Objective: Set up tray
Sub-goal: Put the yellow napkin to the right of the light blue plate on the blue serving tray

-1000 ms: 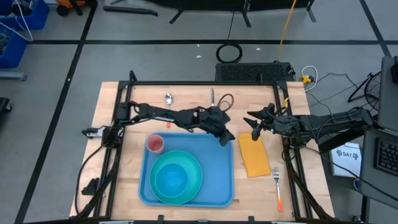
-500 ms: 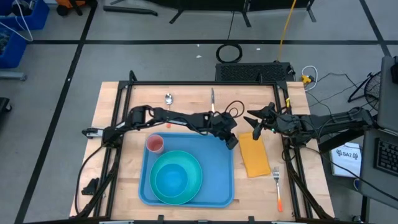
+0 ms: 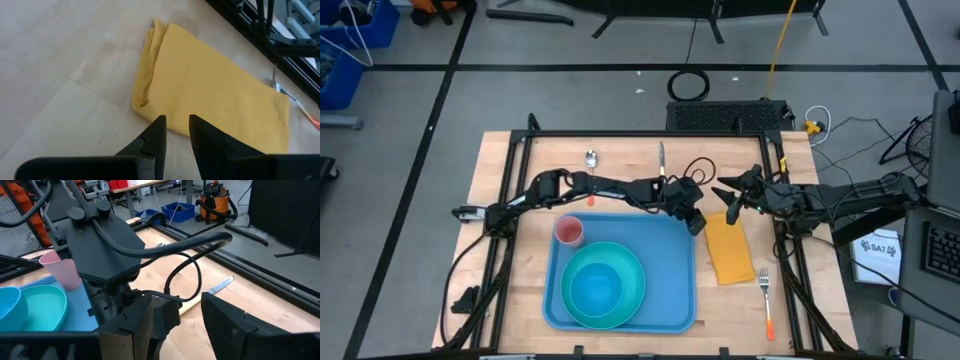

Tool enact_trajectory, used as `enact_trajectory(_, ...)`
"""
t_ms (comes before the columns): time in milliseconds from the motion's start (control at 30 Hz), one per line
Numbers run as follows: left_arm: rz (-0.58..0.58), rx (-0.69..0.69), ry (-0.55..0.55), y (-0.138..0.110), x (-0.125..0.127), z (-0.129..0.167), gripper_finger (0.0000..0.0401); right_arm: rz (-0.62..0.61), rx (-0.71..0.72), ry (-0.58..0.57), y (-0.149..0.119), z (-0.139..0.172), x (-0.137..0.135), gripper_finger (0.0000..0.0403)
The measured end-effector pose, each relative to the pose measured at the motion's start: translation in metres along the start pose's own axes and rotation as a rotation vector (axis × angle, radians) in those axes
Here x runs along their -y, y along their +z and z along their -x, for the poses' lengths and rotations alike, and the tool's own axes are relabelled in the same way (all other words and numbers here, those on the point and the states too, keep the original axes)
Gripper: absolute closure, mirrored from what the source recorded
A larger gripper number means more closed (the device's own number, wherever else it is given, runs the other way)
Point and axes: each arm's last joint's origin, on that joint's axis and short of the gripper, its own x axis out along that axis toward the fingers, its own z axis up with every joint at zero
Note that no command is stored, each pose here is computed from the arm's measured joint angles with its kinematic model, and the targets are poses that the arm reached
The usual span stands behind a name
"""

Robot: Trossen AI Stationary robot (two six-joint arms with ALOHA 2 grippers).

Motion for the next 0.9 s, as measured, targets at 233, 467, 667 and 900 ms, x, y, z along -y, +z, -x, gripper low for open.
enact_trajectory(233,0.002,-0.005,0.003,-0.004,-0.007,-0.007,0.0313,0.0,-0.001,0.002,0.0,0.0,0.0,0.0245)
enact_trajectory(467,-0.035,0.028,-0.074,-0.005,-0.005,-0.015,0.0313,0.005,-0.015,0.027,-0.001,0.0,-0.001,0.0245)
enact_trajectory(667,-0.241,0.012,-0.211,0.008,0.026,0.013,0.0339,-0.007,-0.106,0.096,-0.008,0.0,-0.001,0.0247)
enact_trajectory(900,-0.639,-0.032,-0.208,-0.007,0.108,0.071,0.0397,-0.054,-0.411,0.151,-0.032,0.003,0.001,0.0368)
